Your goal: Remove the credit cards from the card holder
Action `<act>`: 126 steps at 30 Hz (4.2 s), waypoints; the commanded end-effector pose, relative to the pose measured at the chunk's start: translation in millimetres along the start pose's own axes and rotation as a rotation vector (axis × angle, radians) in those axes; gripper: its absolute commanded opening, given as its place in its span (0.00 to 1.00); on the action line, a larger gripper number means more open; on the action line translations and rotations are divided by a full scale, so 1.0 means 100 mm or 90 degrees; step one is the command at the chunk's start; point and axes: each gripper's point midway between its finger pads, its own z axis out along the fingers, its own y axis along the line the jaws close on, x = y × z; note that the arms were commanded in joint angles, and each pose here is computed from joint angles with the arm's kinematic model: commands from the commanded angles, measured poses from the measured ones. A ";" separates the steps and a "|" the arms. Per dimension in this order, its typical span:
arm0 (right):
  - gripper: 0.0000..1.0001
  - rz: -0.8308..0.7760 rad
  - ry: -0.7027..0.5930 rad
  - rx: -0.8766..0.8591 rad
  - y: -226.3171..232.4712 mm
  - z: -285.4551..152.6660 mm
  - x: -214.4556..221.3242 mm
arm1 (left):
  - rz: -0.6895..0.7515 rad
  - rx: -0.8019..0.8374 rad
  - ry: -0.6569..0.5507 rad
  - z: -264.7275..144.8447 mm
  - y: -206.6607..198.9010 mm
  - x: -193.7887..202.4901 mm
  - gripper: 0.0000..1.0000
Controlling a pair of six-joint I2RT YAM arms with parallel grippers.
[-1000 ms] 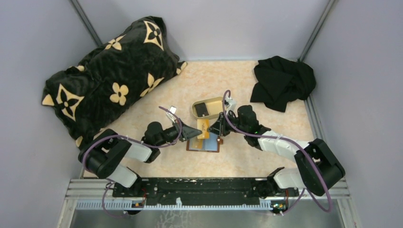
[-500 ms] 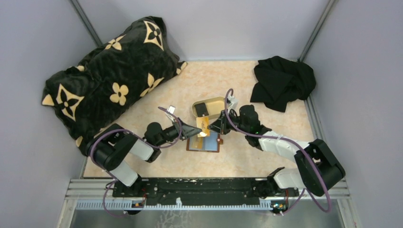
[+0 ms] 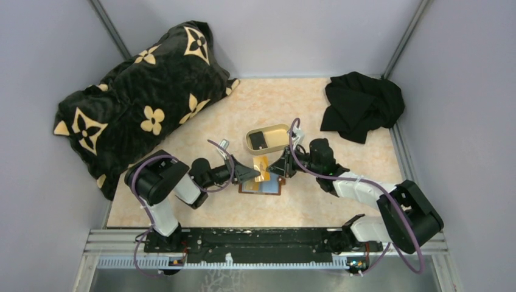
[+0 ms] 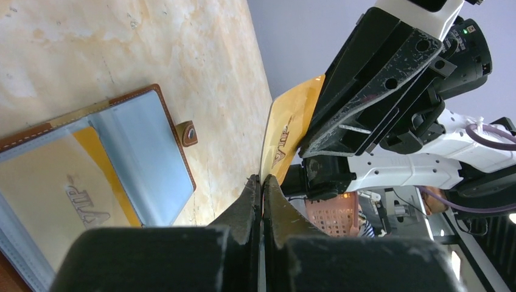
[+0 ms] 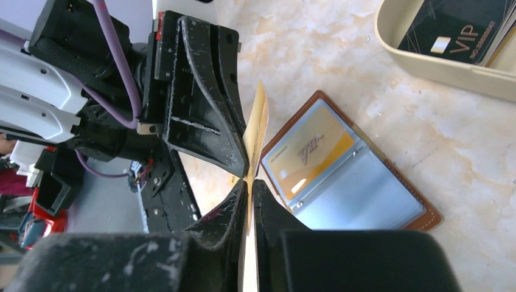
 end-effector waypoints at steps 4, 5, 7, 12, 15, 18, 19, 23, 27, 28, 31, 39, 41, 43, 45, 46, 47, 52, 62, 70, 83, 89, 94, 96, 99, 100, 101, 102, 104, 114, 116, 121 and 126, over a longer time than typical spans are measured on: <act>0.00 -0.086 -0.028 -0.165 0.65 -0.05 -0.23 | 0.097 0.151 -0.021 0.00 -0.55 -0.07 0.00; 0.00 -0.085 -0.028 -0.159 0.63 -0.05 -0.22 | 0.096 0.151 -0.020 0.00 -0.55 -0.07 0.00; 0.00 -0.083 -0.027 -0.148 0.60 -0.03 -0.23 | 0.094 0.151 -0.016 0.01 -0.54 -0.07 0.00; 0.00 -0.074 -0.028 -0.111 0.47 0.02 -0.31 | 0.089 0.150 -0.010 0.01 -0.53 -0.06 0.20; 0.00 -0.041 -0.036 -0.083 0.24 0.04 -0.47 | 0.081 0.140 -0.016 -0.01 -0.49 -0.06 0.40; 0.00 -0.013 -0.037 -0.068 0.03 0.09 -0.64 | 0.072 0.116 -0.029 -0.09 -0.40 -0.07 0.55; 0.00 -0.013 -0.039 -0.069 0.00 0.11 -0.71 | 0.070 0.111 -0.030 -0.11 -0.39 -0.07 0.55; 0.00 -0.016 -0.030 -0.045 -0.12 0.24 -0.89 | 0.067 0.091 -0.044 -0.22 -0.31 -0.10 0.56; 0.00 -0.023 -0.004 0.016 -0.40 0.39 -1.04 | 0.071 0.075 -0.054 -0.35 -0.27 -0.10 0.56; 0.00 -0.026 -0.003 0.026 -0.46 0.43 -1.13 | 0.075 0.076 -0.052 -0.37 -0.27 -0.09 0.55; 0.00 -0.002 0.018 0.048 -0.71 0.54 -1.14 | 0.077 0.075 -0.038 -0.39 -0.26 -0.04 0.55; 0.00 0.037 0.054 0.086 -1.16 0.66 -1.03 | 0.092 0.081 -0.030 -0.41 -0.28 -0.02 0.53; 0.00 0.043 0.058 0.091 -1.22 0.69 -0.98 | 0.099 0.080 -0.029 -0.42 -0.28 -0.01 0.53; 0.00 0.049 0.063 0.094 -1.28 0.71 -0.95 | 0.103 0.074 -0.028 -0.42 -0.26 0.00 0.54; 0.00 0.053 0.066 0.096 -1.33 0.74 -0.93 | 0.109 0.073 -0.026 -0.43 -0.26 0.01 0.54; 0.00 0.055 0.068 0.096 -1.34 0.75 -0.93 | 0.112 0.073 -0.025 -0.43 -0.27 0.01 0.54; 0.00 0.056 0.069 0.097 -1.36 0.77 -0.92 | 0.114 0.074 -0.024 -0.43 -0.27 0.01 0.54; 0.00 0.066 0.055 0.101 -1.42 0.76 -1.00 | 0.115 0.073 -0.016 -0.42 -0.26 0.02 0.54; 0.00 0.079 0.061 0.113 -1.56 0.78 -1.02 | 0.113 0.079 -0.014 -0.39 -0.25 0.00 0.54; 0.00 0.095 0.077 0.111 -1.64 0.81 -0.87 | 0.100 0.068 -0.010 -0.40 -0.16 0.02 0.54; 0.23 0.095 0.083 0.098 -1.59 0.81 -0.86 | 0.109 0.075 -0.010 -0.38 -0.18 0.00 0.54; 0.33 0.065 0.061 0.109 -1.43 0.70 -1.05 | 0.111 0.071 -0.010 -0.40 -0.17 0.01 0.53; 0.22 0.063 0.053 0.143 -1.49 0.66 -1.05 | 0.113 0.074 -0.010 -0.40 -0.18 0.01 0.54; 0.04 0.072 0.060 0.151 -1.53 0.66 -1.00 | 0.115 0.076 -0.011 -0.41 -0.20 0.01 0.53; 0.00 0.082 0.062 0.164 -1.58 0.66 -0.97 | 0.117 0.073 -0.013 -0.44 -0.20 0.03 0.53; 0.00 0.083 0.062 0.170 -1.60 0.66 -0.96 | 0.119 0.073 -0.013 -0.45 -0.20 0.04 0.52; 0.00 0.086 0.063 0.178 -1.63 0.66 -0.95 | 0.119 0.072 -0.014 -0.46 -0.20 0.04 0.51; 0.00 0.087 0.066 0.186 -1.66 0.66 -0.94 | 0.121 0.071 -0.016 -0.47 -0.20 0.04 0.51; 0.00 0.086 0.073 0.193 -1.69 0.66 -0.91 | 0.123 0.072 -0.018 -0.47 -0.21 0.04 0.51; 0.00 0.093 0.085 0.176 -1.71 0.76 -0.81 | 0.124 0.068 -0.021 -0.51 -0.21 0.05 0.50; 0.00 0.091 0.088 0.173 -1.69 0.79 -0.79 | 0.125 0.067 -0.022 -0.52 -0.21 0.06 0.51; 0.00 0.090 0.102 0.167 -1.68 0.89 -0.71 | 0.126 0.065 -0.024 -0.54 -0.21 0.07 0.51; 0.00 0.083 0.104 0.154 -1.59 0.96 -0.73 | 0.128 0.064 -0.028 -0.55 -0.21 0.07 0.52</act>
